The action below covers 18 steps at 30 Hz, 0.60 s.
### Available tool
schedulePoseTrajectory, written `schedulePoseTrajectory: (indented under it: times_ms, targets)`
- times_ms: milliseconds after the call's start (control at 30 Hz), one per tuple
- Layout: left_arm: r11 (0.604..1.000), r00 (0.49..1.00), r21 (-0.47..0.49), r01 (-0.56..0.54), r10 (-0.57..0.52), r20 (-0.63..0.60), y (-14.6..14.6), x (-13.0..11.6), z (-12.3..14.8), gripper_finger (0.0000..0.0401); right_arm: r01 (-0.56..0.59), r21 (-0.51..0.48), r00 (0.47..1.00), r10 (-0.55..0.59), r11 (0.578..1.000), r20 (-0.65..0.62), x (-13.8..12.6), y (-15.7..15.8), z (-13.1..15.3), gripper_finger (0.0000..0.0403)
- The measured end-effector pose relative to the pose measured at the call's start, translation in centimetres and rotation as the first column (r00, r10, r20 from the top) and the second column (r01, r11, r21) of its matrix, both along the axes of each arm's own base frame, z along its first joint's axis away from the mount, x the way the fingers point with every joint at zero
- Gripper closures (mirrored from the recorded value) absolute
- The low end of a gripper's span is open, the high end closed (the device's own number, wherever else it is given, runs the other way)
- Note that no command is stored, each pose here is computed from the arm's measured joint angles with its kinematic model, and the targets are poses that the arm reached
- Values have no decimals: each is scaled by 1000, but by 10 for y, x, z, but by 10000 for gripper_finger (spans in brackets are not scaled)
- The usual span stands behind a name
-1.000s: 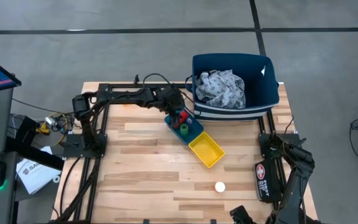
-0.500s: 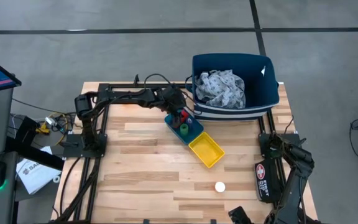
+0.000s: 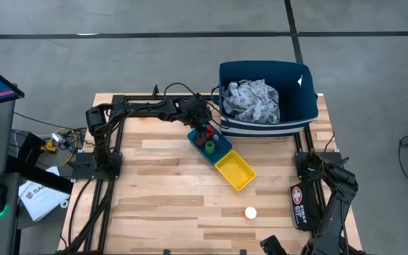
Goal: Pick & Place Medicine items
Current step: Adjust the red bandage in the blue bin
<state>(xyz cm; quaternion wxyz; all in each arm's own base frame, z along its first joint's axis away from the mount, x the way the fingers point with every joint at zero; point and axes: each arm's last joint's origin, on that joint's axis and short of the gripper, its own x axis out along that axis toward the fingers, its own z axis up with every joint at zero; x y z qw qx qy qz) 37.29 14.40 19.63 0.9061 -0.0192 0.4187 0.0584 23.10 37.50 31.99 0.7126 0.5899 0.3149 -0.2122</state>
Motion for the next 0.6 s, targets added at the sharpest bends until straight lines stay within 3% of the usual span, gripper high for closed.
schedulePoseTrajectory:
  times_ms: [233, 600]
  targets:
    - [999, 1000, 20, 25, -25, -6, 0, 1, -2, 232, 7, 6, 1000, -7, 1000, 0, 2, -1, 0, 207]
    - [999, 999, 26, 46, -46, -5, 1, 1, -2, 296, 12, 4, 1000, -12, 1000, 0, 4, -2, 0, 207]
